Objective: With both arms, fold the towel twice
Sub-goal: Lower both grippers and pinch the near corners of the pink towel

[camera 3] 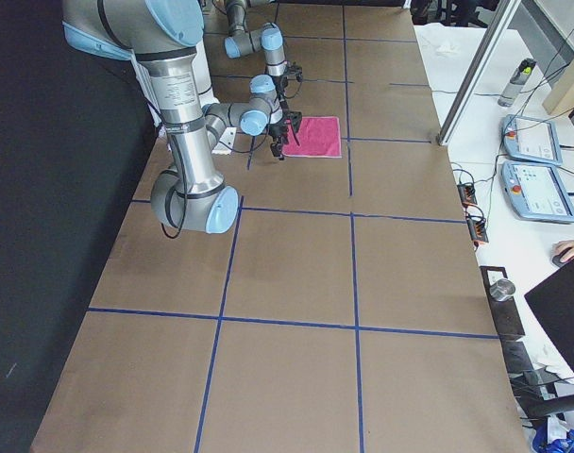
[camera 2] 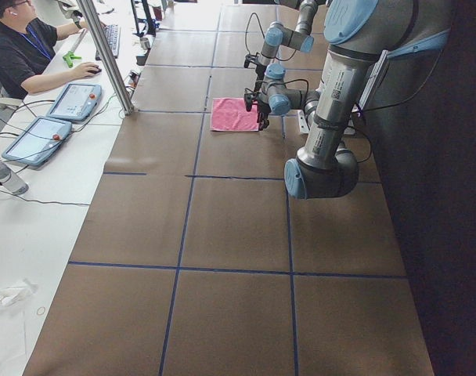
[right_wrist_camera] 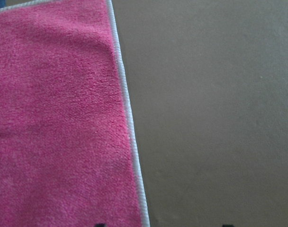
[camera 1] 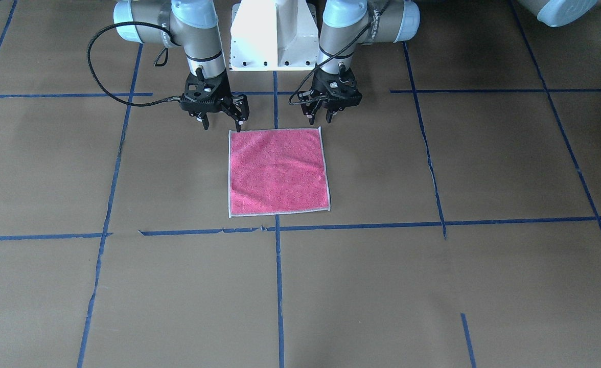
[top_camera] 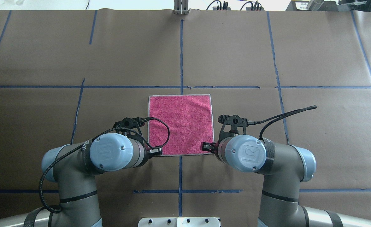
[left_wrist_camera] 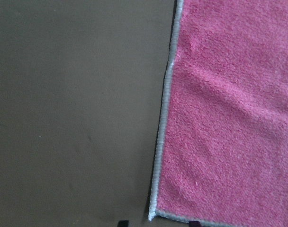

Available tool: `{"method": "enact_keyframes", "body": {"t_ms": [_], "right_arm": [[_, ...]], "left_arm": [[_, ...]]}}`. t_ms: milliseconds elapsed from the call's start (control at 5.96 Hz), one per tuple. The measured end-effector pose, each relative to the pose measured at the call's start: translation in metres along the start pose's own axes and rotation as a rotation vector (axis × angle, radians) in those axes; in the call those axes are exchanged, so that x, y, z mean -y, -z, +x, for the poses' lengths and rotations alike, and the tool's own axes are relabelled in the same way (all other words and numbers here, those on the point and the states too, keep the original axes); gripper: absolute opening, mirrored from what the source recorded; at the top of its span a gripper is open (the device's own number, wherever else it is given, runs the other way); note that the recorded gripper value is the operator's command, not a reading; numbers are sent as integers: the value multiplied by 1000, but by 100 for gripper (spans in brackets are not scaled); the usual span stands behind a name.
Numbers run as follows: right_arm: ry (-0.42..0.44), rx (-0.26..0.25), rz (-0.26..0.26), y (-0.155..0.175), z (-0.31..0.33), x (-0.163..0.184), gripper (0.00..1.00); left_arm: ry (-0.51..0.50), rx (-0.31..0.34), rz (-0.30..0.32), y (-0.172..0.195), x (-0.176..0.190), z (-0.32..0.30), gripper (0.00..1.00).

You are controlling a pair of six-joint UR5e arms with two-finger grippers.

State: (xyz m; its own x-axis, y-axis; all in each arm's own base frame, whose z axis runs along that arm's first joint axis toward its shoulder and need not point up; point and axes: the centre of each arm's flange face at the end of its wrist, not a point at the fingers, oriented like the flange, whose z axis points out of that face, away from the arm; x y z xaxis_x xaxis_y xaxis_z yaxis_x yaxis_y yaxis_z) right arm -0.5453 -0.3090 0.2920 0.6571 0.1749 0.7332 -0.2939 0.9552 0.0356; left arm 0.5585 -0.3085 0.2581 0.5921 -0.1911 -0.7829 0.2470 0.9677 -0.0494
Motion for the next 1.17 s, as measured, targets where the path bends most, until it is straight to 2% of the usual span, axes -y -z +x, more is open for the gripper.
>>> {"method": "enact_keyframes", "body": {"t_ms": [839,1175], "right_arm": [[-11,11,0,1,-7,-1,82],[-11,11,-1,2,-7,-1,82]], "left_arm": [[4,14,3,-12,2,-3,49],[4,0,5,-25,5,-3,49]]}}
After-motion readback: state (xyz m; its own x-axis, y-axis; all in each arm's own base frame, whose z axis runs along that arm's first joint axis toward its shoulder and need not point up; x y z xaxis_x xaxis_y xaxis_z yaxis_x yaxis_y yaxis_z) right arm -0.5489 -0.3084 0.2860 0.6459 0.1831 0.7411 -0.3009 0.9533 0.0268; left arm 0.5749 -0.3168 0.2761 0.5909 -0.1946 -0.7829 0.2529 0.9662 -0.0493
